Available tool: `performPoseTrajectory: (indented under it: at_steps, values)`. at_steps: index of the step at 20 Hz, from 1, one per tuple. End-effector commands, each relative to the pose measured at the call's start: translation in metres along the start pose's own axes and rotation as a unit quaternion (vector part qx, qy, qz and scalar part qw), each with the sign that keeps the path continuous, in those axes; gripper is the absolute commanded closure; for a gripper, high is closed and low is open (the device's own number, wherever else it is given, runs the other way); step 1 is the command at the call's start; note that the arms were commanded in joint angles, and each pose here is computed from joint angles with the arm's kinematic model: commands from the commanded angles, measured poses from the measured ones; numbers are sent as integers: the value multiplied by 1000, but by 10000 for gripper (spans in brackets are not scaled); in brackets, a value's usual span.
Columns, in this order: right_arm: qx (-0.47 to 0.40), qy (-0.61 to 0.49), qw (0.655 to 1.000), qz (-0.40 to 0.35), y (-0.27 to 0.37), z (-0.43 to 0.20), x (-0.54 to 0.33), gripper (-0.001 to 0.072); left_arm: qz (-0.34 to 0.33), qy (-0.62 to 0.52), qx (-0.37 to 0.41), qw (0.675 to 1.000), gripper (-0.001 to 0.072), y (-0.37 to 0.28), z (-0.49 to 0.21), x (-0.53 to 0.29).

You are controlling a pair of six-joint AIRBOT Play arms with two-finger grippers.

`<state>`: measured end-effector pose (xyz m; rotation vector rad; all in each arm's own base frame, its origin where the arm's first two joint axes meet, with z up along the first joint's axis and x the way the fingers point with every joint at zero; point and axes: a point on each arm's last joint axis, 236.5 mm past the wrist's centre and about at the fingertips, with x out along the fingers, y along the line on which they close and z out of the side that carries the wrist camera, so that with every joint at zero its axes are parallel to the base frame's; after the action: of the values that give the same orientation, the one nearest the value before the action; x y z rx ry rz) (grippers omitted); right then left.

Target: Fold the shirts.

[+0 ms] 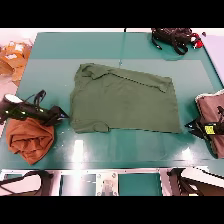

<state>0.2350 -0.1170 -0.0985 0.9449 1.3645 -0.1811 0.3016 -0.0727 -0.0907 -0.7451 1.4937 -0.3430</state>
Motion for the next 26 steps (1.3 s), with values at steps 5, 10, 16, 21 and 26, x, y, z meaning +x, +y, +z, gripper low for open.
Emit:
performPoseTrajectory:
  at_steps: [5,10,16,21,26]
  values:
    - [-4,38,999,6,2,-11,17,262,-102,0,0,995,168,-12,6,39]
    - [-34,78,996,7,11,-27,33,261,-106,-2,46,993,688,-14,5,38]
    - [-35,108,994,9,9,-41,47,261,-109,-2,47,993,689,-15,5,38]
    - [-37,99,994,19,14,-37,47,461,-110,-3,48,993,688,-16,5,38]
    - [-72,63,984,153,91,-14,21,699,-147,-36,112,982,691,-60,25,0]
